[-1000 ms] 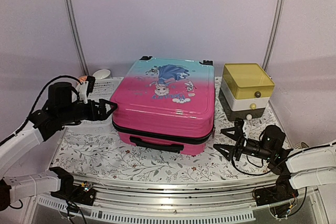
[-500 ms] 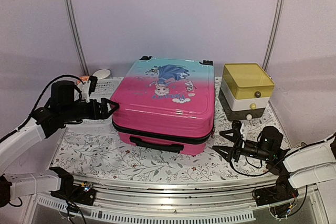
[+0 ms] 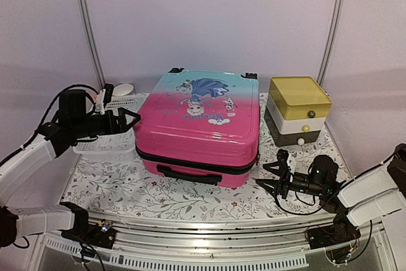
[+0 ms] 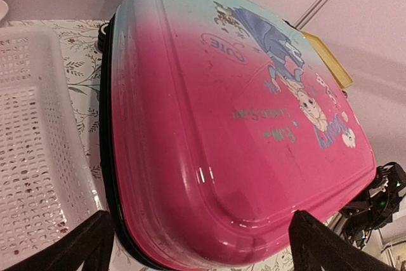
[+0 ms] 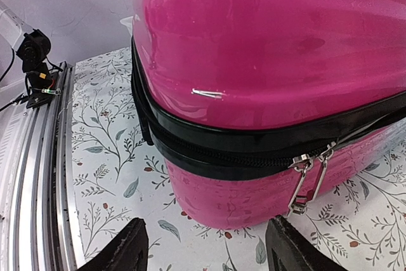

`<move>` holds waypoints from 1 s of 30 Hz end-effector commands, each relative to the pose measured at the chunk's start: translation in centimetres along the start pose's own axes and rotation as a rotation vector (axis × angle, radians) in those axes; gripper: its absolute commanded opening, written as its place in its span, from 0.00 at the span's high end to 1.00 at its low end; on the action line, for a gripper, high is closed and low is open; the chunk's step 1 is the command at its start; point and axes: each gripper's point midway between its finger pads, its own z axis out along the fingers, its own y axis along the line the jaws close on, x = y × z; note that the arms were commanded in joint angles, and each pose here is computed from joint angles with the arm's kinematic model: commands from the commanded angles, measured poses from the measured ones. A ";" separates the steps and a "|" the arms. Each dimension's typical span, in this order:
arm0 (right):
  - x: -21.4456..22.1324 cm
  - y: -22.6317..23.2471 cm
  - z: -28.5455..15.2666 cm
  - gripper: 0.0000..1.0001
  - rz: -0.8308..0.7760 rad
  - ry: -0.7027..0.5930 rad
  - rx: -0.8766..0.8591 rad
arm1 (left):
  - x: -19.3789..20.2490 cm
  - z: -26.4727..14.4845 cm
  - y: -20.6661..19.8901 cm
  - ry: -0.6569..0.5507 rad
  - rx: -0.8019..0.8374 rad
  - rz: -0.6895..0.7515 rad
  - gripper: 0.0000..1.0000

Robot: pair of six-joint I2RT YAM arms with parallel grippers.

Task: Open, take out, and arrange the luggage
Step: Pick up the zipper from the luggage.

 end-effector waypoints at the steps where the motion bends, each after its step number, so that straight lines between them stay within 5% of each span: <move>1: 0.0 0.3 0.1 0.37 -0.018 -0.020 -0.016 | -1.3 0.1 -1.2 -0.006 0.059 0.023 0.02; 30: -0.6 -4.5 3.0 0.66 -0.013 -0.072 0.049 | -1.8 2.3 0.3 0.040 0.017 0.042 0.02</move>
